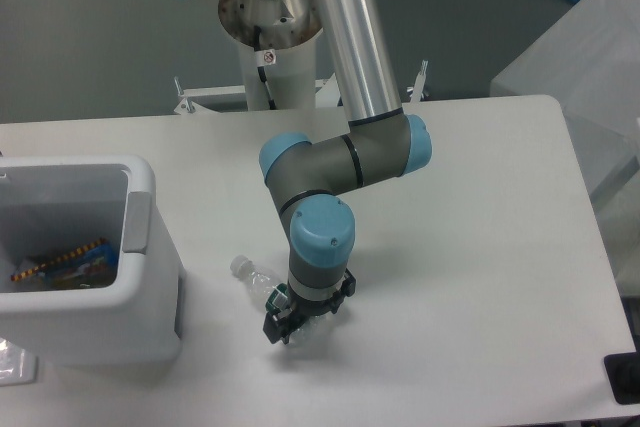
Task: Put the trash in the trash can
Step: 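Lower the gripper onto the bottle's green label and close on it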
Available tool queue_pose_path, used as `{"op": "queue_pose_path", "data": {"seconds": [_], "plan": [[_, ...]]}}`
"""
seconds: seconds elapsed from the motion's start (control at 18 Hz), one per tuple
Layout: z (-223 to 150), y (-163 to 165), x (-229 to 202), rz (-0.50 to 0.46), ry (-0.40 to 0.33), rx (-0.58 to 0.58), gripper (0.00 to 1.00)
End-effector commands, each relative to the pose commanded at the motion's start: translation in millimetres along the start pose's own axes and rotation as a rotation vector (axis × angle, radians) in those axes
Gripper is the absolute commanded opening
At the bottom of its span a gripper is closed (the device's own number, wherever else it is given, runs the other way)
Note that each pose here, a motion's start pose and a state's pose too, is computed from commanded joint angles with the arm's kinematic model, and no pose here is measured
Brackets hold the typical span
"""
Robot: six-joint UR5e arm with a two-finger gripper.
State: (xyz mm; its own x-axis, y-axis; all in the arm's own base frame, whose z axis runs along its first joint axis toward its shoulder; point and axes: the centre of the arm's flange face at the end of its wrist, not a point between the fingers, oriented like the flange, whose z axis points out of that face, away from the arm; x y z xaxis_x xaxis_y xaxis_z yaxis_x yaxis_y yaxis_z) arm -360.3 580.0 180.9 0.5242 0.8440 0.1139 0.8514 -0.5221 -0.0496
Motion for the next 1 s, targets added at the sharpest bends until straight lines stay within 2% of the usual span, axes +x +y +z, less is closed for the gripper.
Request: {"op": "queue_pose_path", "data": {"seconds": [0.17,0.5,1.0], "plan": [[-3.5,5.7,10.5,0.017,0.002,0.004,0.82],[-0.1,7.4,13.1,0.021,0.003,-0.003,0.75],[3.4,8.7,12.4,0.022,0.001,-0.007,0.67]]}}
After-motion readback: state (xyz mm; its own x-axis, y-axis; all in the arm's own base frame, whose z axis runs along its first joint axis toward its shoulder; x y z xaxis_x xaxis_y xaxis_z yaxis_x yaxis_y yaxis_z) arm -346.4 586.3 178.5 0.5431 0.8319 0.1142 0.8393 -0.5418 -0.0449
